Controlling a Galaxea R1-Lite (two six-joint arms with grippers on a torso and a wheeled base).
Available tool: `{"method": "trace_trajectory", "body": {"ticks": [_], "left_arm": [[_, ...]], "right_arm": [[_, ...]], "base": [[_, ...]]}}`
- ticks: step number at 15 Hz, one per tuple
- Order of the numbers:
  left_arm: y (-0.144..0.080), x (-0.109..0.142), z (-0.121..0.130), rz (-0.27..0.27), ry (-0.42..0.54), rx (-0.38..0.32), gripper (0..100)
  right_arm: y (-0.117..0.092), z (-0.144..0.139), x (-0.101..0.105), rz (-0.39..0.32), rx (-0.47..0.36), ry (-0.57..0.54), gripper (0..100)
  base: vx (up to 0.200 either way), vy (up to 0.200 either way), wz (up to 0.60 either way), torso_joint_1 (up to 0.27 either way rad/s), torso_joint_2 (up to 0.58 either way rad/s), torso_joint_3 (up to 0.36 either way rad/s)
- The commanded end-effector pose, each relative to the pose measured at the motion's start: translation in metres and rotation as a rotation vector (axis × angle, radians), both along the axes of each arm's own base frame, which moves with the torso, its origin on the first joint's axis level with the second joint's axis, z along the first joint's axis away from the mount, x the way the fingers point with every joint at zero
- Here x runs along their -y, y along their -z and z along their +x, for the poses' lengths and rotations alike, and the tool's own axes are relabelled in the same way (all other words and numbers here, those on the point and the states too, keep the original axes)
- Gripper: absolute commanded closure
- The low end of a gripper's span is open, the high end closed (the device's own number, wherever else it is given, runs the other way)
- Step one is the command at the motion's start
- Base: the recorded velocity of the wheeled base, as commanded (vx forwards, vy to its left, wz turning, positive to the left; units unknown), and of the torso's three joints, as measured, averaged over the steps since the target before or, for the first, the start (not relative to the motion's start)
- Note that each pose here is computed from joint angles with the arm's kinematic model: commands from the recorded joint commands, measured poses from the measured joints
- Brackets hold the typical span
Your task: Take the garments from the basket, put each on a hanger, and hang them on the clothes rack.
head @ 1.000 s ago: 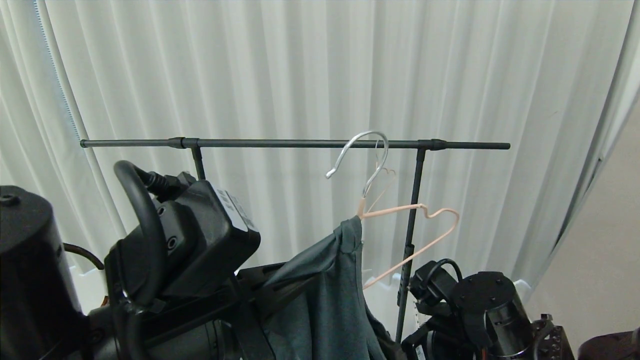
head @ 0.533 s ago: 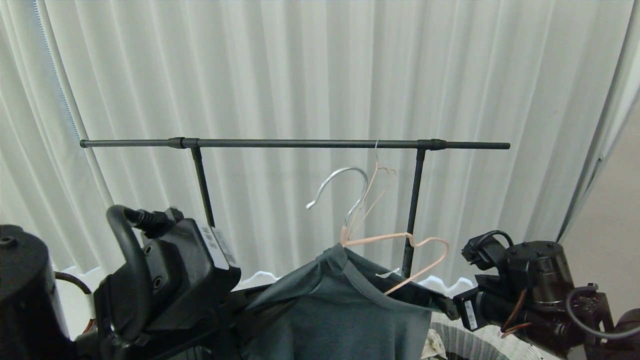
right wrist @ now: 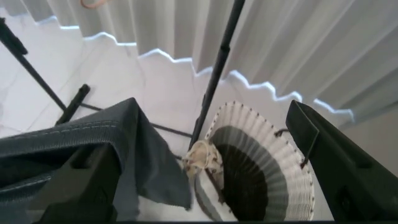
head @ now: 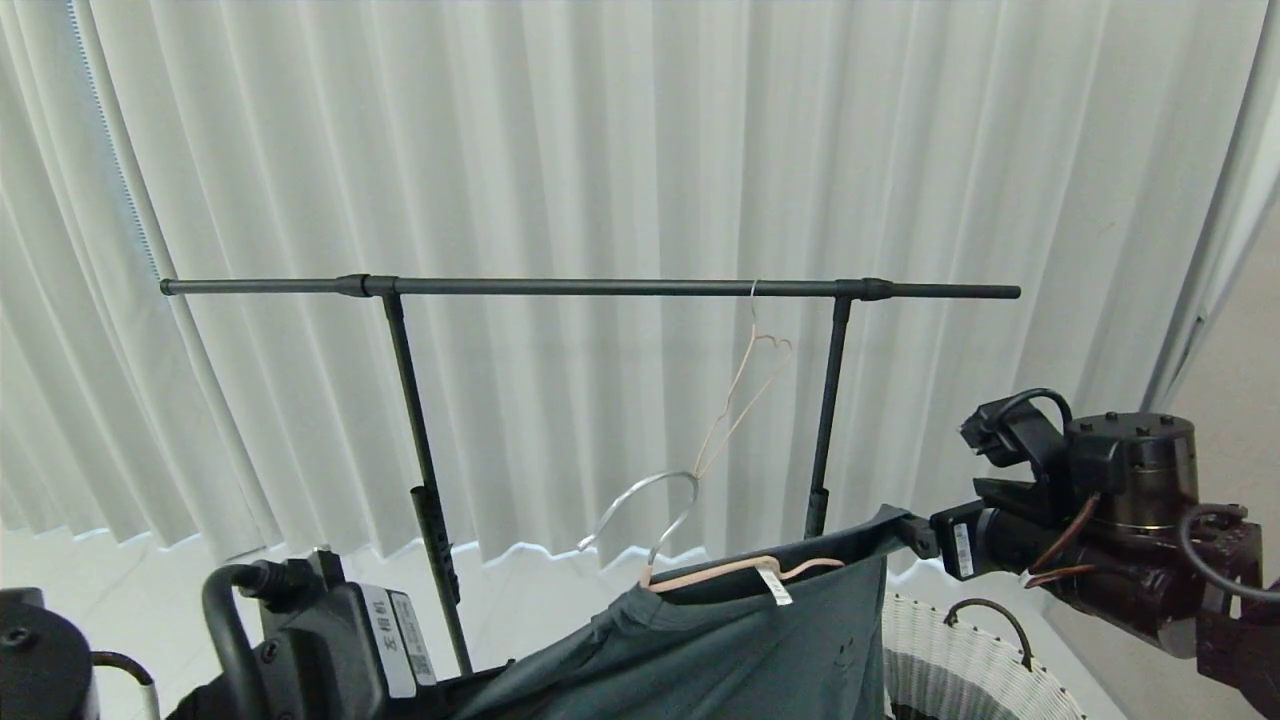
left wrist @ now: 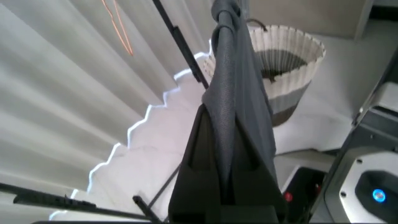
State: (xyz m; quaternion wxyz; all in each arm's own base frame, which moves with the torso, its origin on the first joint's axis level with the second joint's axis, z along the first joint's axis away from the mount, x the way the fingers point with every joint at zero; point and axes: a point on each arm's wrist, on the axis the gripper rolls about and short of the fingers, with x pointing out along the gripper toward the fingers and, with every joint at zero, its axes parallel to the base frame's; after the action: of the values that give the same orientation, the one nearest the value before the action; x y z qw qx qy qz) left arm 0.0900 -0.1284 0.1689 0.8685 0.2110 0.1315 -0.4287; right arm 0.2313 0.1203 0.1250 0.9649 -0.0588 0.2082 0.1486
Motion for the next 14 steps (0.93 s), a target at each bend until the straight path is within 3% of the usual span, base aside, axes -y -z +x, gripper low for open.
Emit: {"method": "trace_trajectory", "body": {"ticks": [1, 4, 8, 11, 12, 14], "left_arm": [[0.015, 0.002, 0.005, 0.063, -0.022, -0.044, 100], [0.022, 0.005, 0.024, 0.097, -0.104, -0.078, 100], [0.008, 0.013, 0.033, 0.018, -0.112, -0.025, 100], [0.005, 0.014, 0.033, -0.010, -0.112, -0.004, 100], [0.003, 0.014, 0.034, -0.023, -0.113, 0.006, 100], [0.002, 0.014, 0.035, -0.032, -0.116, 0.013, 100]], "right_arm": [[-0.016, -0.006, 0.003, 0.010, 0.049, -0.031, 0], [-0.030, -0.022, 0.008, 0.014, 0.056, -0.078, 0], [-0.034, -0.048, -0.003, 0.014, 0.030, -0.201, 0], [-0.035, -0.076, -0.019, 0.025, -0.013, -0.395, 0], [-0.038, -0.097, -0.025, 0.026, -0.053, -0.526, 0], [-0.043, -0.119, -0.028, 0.041, -0.072, -0.668, 0]], "base": [[0.000, 0.000, 0.00, 0.000, 0.00, 0.000], [0.000, 0.000, 0.00, 0.000, 0.00, 0.000], [0.000, 0.000, 0.00, 0.000, 0.00, 0.000], [0.000, 0.000, 0.00, 0.000, 0.00, 0.000], [0.000, 0.000, 0.00, 0.000, 0.00, 0.000], [0.000, 0.000, 0.00, 0.000, 0.00, 0.000]]}}
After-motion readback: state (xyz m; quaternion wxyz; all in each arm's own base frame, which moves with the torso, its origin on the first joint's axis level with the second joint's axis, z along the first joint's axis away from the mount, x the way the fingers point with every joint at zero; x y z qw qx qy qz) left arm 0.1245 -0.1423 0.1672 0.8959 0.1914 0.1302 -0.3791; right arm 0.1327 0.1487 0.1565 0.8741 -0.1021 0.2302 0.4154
